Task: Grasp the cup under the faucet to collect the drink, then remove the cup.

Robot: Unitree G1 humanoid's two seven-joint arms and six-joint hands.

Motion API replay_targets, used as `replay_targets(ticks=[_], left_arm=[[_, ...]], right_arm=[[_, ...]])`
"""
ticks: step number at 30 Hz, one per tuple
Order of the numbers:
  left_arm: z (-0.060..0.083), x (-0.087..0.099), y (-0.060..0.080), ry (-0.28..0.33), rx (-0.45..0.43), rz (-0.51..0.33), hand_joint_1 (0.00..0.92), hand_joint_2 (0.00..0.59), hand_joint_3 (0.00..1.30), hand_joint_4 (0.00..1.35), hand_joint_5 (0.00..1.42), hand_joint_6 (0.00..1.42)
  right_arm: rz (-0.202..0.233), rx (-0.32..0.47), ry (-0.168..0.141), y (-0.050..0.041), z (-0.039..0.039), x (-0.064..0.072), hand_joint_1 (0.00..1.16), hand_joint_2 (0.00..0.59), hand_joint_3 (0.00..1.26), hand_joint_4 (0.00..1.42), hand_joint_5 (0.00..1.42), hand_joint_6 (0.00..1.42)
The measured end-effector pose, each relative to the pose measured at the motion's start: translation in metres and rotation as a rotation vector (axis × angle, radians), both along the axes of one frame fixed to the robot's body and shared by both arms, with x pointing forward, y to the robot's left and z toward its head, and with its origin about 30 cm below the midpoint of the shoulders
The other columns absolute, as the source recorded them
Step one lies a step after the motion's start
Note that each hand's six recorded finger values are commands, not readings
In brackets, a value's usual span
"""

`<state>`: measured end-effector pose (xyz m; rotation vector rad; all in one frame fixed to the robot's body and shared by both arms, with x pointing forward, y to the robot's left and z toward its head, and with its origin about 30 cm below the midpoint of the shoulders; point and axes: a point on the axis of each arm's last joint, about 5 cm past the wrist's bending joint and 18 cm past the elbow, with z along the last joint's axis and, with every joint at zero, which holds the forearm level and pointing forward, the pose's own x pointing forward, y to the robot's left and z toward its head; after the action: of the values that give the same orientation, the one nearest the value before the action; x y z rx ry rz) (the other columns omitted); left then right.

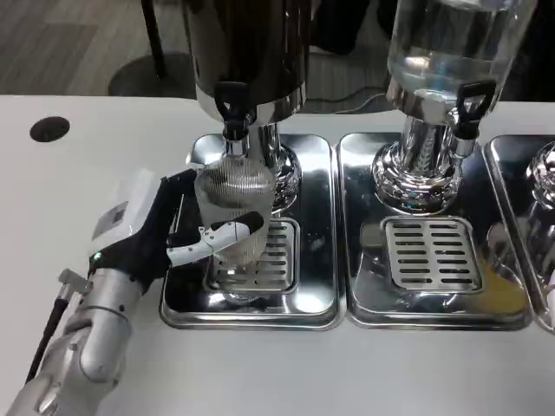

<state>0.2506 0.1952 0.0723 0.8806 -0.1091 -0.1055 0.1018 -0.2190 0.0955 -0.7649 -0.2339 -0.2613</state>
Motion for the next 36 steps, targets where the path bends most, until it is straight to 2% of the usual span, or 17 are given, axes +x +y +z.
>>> replay_targets(ticks=[6, 9, 13, 18, 23, 36], left_arm=[[-0.0002, -0.0004, -0.0015, 0.0, 0.001, -0.009, 0.362, 0.183, 0.42, 0.5, 0.32, 0.22], [-0.0003, -0.0008, -0.0027, -0.001, 0.003, -0.017, 0.325, 0.179, 0.42, 0.48, 0.31, 0.22], [0.0, -0.001, -0.0029, 0.005, 0.004, -0.037, 0.259, 0.14, 0.41, 0.45, 0.28, 0.22], [0.0002, -0.0012, -0.0031, 0.028, 0.005, -0.065, 0.179, 0.079, 0.33, 0.34, 0.27, 0.22], [0.001, -0.0012, -0.0033, 0.036, -0.01, -0.087, 0.139, 0.056, 0.3, 0.32, 0.25, 0.2], [0.0037, -0.0002, 0.0008, 0.022, -0.041, -0.065, 0.115, 0.035, 0.29, 0.34, 0.25, 0.2]], right_arm=[[0.0, 0.001, -0.002, -0.0002, 0.0001, -0.0001, 0.53, 0.583, 0.39, 0.25, 0.2, 0.16], [0.0, 0.002, -0.002, -0.0002, 0.0002, 0.0, 0.53, 0.583, 0.39, 0.25, 0.2, 0.16], [0.0, 0.005, -0.004, -0.0003, 0.0003, 0.0, 0.53, 0.583, 0.39, 0.25, 0.2, 0.16], [0.0, 0.006, -0.006, -0.0003, 0.0004, 0.0002, 0.53, 0.585, 0.39, 0.25, 0.2, 0.16], [0.0, 0.01, -0.011, -0.0003, 0.0007, 0.0004, 0.54, 0.586, 0.39, 0.25, 0.2, 0.16], [0.002, 0.015, -0.025, 0.0002, 0.0008, 0.0, 0.54, 0.586, 0.39, 0.27, 0.21, 0.16]])
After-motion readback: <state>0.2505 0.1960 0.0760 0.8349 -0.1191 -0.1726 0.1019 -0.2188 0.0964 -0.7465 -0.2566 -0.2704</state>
